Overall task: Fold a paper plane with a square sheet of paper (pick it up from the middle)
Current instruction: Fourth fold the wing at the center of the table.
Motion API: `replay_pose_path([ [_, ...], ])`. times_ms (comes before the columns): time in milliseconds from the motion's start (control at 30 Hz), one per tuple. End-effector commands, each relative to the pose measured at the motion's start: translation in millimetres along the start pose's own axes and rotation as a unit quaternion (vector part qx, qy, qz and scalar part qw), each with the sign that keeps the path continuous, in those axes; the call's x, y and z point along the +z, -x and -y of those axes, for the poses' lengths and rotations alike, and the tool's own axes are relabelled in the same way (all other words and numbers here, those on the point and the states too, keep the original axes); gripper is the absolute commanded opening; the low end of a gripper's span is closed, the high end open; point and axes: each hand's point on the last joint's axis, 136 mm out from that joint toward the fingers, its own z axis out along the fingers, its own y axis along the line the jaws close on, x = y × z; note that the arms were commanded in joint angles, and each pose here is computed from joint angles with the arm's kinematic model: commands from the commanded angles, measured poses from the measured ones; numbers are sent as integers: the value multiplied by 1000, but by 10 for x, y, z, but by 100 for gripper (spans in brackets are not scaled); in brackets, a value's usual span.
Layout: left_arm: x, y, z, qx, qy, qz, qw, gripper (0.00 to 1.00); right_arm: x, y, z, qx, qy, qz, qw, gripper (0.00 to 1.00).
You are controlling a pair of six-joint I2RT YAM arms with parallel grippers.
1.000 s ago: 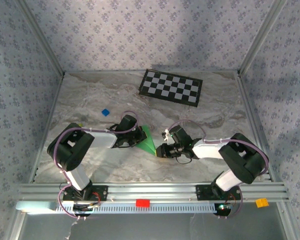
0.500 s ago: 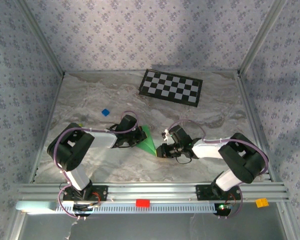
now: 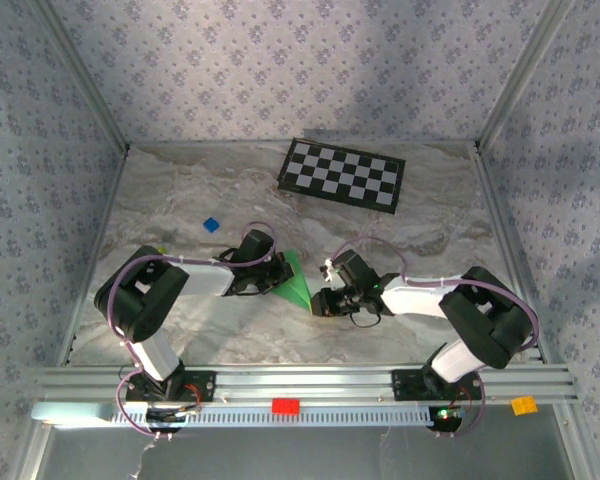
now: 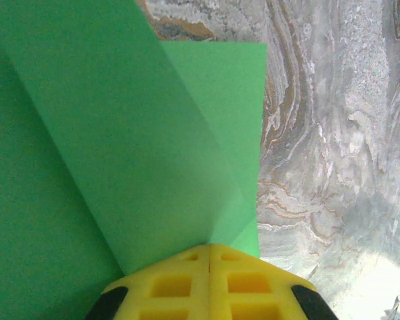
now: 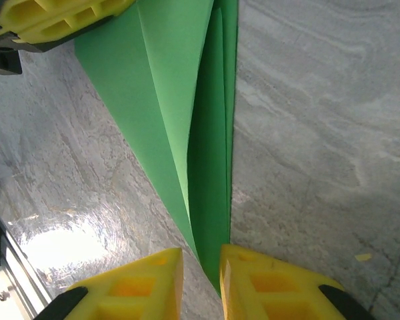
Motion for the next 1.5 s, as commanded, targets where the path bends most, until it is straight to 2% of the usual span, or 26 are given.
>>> replay_pose_path([
  [0,61,-74,-269,-12,46,-11,999,0,-22,-241,323,15,-73,-39,996,24],
  [200,61,-72,-266,-12,45,-11,999,0,-24,-214,318,12,-77,-35,996,22],
  [567,63,-77,-276,-12,47,-12,999,0,61,-349,404,26,-77,-53,995,11],
  [767,63,-76,-270,-12,46,-12,999,0,81,-366,418,31,-75,-53,995,9],
  [900,63,-78,-275,-12,47,-13,999,0,76,-354,391,32,-68,-50,996,10],
  [967,59,-80,-287,-12,48,-12,999,0,54,-328,353,33,-59,-45,997,14],
  [1200,52,-82,-285,-12,49,-12,999,0,-182,-8,120,43,-11,17,999,23],
  [1367,51,-85,-285,-11,50,-13,999,0,-316,179,-66,31,17,40,999,25],
  [1467,54,-84,-291,-11,50,-13,999,0,-316,260,-270,16,58,36,998,19],
])
